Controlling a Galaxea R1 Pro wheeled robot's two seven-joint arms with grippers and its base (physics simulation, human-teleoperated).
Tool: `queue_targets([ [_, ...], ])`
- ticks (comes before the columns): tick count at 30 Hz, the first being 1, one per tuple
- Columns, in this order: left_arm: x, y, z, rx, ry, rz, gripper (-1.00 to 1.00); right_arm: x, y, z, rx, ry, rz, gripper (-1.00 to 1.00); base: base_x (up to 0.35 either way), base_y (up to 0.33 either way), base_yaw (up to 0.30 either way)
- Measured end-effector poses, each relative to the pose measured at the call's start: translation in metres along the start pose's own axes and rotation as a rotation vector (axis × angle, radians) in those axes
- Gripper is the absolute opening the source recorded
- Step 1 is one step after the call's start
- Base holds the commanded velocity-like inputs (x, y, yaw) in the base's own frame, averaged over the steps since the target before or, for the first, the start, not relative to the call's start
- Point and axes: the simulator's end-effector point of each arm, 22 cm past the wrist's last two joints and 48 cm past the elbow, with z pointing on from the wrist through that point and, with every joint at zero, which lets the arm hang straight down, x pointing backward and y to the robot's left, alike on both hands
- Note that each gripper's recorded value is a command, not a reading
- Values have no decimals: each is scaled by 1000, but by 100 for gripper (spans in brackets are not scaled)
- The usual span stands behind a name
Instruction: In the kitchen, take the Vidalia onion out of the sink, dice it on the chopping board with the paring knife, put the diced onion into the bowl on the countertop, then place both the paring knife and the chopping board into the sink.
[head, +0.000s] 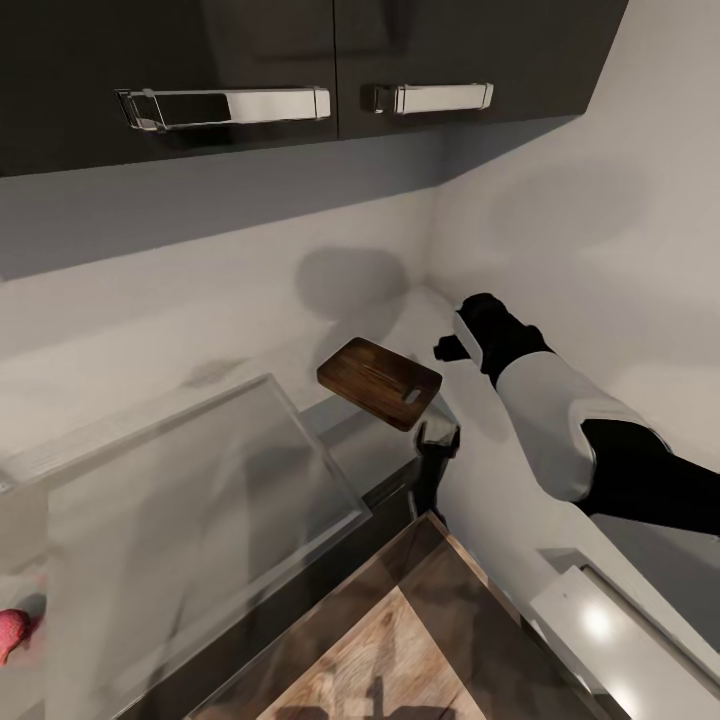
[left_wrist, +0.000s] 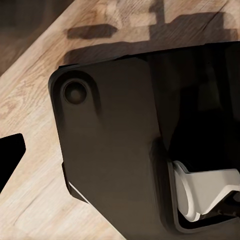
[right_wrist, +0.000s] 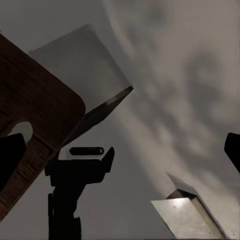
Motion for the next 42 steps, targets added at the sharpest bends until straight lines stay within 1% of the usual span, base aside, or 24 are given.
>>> queue_targets([
  [6, 0, 0, 0, 0, 0, 1, 100, 0, 9, -2, -11, 2, -6, 100, 0, 0, 0],
  [11, 0, 0, 0, 1, 0, 1, 100, 0, 25, -5, -31, 3, -18, 100, 0, 0, 0],
  [16, -3, -1, 0, 2, -10, 4, 100, 1, 28, -4, -34, 6, -22, 100, 0, 0, 0],
  [18, -6, -1, 0, 3, -22, 7, 100, 1, 28, -4, -35, 6, -22, 100, 0, 0, 0],
  [21, -23, -1, -2, 4, -107, 21, 100, 2, 29, -4, -35, 7, -22, 100, 0, 0, 0],
  [23, -32, -2, -6, 4, -171, 31, 100, 2, 29, -4, -34, 8, -23, 100, 0, 0, 0],
  [26, -36, -3, -13, 4, -225, 40, 100, 2, 29, -4, -34, 8, -23, 100, 0, 0, 0],
  [30, -37, -4, -18, 6, -250, 45, 100, 3, 29, -4, -33, 9, -24, 100, 0, 0, 0],
  [35, -37, -5, -19, 7, -255, 46, 100, 3, 29, -4, -33, 9, -24, 100, 0, 0, 0],
  [37, -32, -5, -20, 7, -247, 46, 100, 3, 29, -4, -33, 10, -24, 100, 0, 0, 0],
  [39, -22, -5, -28, 5, -249, 48, 100, 3, 29, -4, -34, 10, -24, 100, 0, 0, 0],
  [40, -21, -5, -31, 4, -257, 49, 100, 3, 29, -4, -34, 10, -24, 100, 0, 0, 0],
  [42, -28, -4, -41, -2, -324, 60, 100, 3, 29, -4, -34, 10, -24, 100, 0, 0, 0],
])
